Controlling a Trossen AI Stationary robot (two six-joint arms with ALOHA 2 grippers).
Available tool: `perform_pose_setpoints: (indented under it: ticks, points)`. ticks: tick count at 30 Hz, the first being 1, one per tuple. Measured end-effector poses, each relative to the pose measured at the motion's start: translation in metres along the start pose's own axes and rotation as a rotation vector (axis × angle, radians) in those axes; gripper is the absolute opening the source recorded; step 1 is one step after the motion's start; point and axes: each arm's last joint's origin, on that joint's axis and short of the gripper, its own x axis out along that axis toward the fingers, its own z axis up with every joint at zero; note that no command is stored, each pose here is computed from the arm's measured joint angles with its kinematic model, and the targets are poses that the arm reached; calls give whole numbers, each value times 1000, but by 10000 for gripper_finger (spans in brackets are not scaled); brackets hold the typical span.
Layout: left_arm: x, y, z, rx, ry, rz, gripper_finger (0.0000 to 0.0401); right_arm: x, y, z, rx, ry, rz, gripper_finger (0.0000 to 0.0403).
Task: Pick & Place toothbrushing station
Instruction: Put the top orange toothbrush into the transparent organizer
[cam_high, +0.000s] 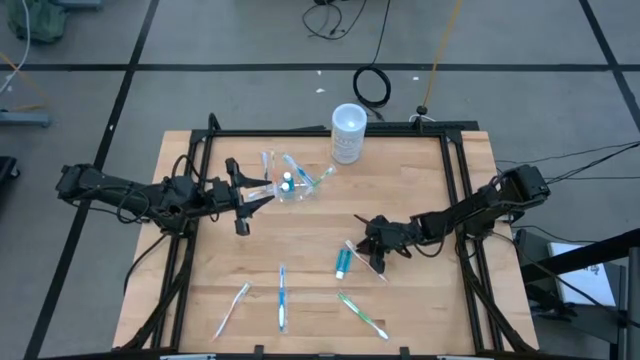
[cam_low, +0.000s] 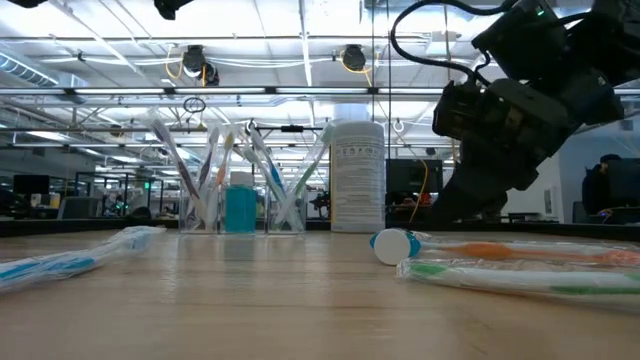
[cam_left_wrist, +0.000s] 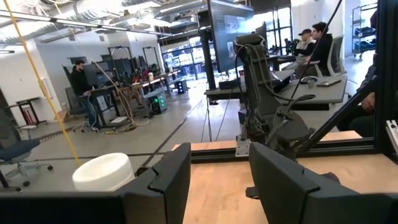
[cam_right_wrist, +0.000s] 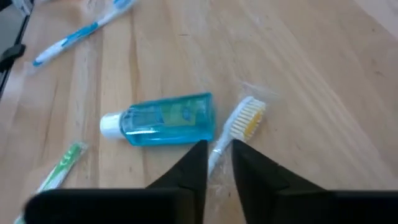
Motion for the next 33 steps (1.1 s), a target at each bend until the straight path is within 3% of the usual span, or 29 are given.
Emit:
perform_pose_setpoints:
  ticks: [8,15,21,29,33]
  points:
    - [0,0,0,-7,0,0,170,4,16,-18,-92,-22,-57,166]
    - [0,0,0,-12,-1,0,170,25,14,-32,-95,1,-136,186]
    - [0,0,0,-14,-1,0,170,33,16,-26,-135,25,-122,140]
    - [0,0,0,-14,-1,-1,170,24,1,-15,-102,93,-176,16]
    - [0,0,0,-13,-1,-1,170,16,-1,-7,-147,92,-184,24]
